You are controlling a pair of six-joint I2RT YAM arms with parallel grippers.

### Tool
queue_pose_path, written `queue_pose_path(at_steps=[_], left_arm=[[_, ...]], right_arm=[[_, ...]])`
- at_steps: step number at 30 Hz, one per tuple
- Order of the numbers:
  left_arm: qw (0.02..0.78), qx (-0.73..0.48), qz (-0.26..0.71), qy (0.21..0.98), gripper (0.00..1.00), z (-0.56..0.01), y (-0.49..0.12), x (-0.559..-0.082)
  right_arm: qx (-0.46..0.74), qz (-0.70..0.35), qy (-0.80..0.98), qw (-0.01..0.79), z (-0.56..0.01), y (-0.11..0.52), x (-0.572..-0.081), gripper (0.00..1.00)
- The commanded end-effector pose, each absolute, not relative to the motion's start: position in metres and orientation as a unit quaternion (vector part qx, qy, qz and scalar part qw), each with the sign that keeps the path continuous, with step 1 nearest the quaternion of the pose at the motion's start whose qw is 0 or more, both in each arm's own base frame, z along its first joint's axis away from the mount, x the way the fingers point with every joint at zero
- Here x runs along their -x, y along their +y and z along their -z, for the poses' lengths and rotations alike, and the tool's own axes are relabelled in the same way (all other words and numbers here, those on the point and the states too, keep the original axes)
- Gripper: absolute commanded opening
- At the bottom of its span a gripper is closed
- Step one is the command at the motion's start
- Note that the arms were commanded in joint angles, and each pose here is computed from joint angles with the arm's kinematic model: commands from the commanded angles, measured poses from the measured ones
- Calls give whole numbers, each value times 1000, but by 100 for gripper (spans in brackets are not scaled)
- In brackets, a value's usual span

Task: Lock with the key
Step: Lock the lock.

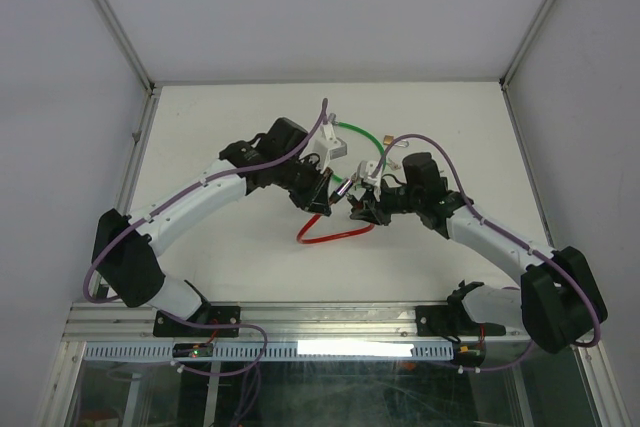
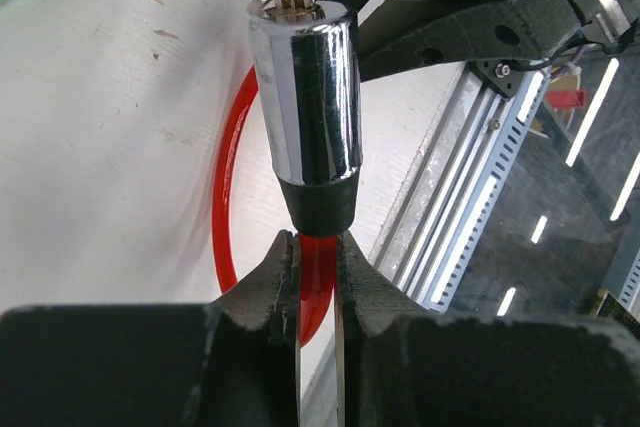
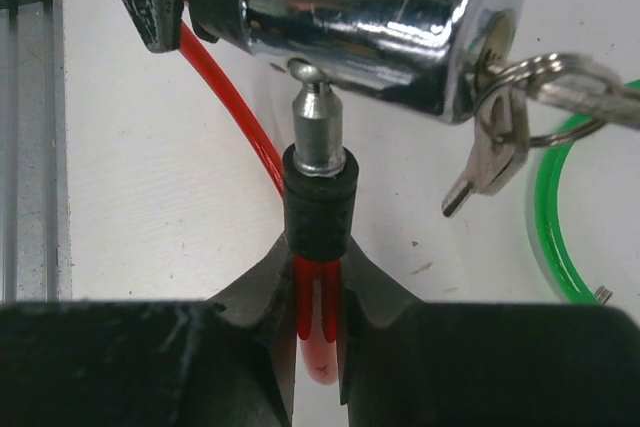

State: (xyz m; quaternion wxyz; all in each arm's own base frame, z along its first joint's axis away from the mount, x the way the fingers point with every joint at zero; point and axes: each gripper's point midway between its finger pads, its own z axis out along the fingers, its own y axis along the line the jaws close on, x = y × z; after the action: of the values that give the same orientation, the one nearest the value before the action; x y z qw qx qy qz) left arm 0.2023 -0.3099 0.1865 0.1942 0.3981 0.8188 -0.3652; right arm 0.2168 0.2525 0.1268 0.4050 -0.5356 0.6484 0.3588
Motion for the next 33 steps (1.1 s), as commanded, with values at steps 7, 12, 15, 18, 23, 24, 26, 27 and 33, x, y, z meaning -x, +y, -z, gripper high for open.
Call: queue_pose_path(at_steps=[7, 12, 15, 18, 23, 24, 26, 27, 33], left_arm=[[207, -423, 321, 822, 0, -188, -316, -201], [217, -427, 305, 823, 0, -190, -317, -203], [218, -431, 297, 824, 0, -189, -318, -202], [210, -432, 285, 829, 0, -183, -317, -201], [182, -430, 283, 838, 0, -172, -317, -196], [177, -430, 287, 838, 0, -172, -317, -194], [171, -431, 297, 835, 0, -174, -319, -190], [168, -432, 302, 833, 0, -175, -319, -189], [151, -430, 337, 824, 0, -182, -322, -184]], right_arm=[[525, -353, 675, 379, -124, 253, -226, 0], [522, -346, 688, 366, -118, 251, -229, 0], [521, -346, 691, 362, -118, 251, -230, 0], [521, -349, 688, 364, -119, 252, -229, 0], [528, -355, 668, 386, -127, 254, -227, 1], [530, -353, 663, 393, -129, 254, -227, 2], [534, -350, 653, 407, -132, 254, -227, 2], [535, -348, 648, 415, -134, 253, -226, 2], [538, -344, 632, 439, -139, 252, -224, 2]])
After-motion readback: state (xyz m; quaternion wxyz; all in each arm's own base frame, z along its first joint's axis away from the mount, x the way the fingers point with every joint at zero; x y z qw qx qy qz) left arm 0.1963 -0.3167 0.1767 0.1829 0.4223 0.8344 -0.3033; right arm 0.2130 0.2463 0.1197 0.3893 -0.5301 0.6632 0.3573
